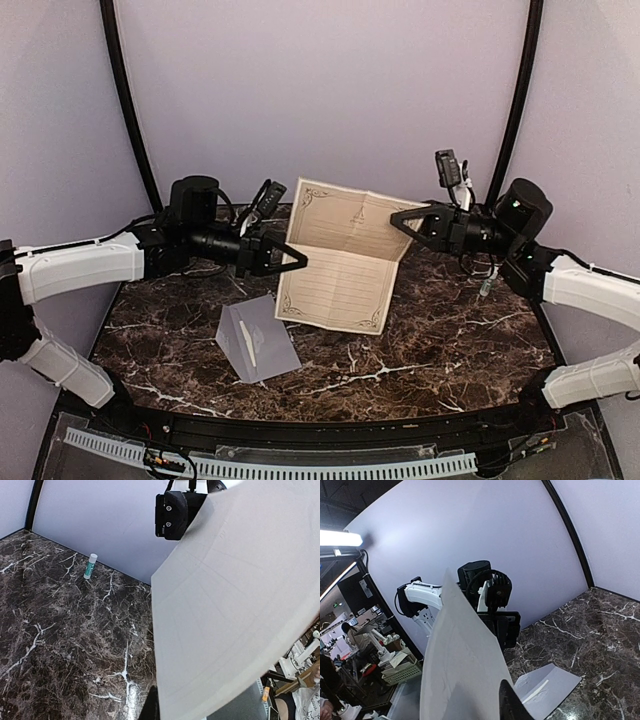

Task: Place the letter into the envelope and seal it
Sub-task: Fold the letter.

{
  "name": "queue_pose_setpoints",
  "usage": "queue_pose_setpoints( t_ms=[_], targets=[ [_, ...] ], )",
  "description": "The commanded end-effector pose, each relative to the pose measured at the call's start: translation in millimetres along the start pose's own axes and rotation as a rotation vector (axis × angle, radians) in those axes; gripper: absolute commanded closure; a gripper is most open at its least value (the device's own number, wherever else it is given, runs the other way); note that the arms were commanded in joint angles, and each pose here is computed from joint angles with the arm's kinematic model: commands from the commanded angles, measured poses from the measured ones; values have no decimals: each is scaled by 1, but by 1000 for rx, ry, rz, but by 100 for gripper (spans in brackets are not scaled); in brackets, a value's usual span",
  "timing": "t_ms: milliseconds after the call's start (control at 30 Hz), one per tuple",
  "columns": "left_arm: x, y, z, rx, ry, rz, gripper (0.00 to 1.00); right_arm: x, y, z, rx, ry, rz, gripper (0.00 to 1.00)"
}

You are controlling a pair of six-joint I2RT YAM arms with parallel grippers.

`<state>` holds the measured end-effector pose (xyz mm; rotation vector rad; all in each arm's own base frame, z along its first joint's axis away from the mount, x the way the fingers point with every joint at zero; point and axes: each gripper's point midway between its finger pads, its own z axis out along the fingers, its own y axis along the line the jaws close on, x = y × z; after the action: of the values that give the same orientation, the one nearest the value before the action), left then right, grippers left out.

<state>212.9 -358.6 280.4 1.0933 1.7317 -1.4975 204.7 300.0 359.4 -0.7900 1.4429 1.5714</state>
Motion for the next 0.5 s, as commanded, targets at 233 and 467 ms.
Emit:
queue_pose_setpoints(
  t_ms=[233, 467],
  targets=[
    [-9, 7, -11, -123, -6, 77, 100, -25, 20, -2, 31, 9, -114, 21],
    [-8, 8, -10, -122, 4, 73, 100, -30, 23, -4, 55, 28, -143, 13]
  ],
)
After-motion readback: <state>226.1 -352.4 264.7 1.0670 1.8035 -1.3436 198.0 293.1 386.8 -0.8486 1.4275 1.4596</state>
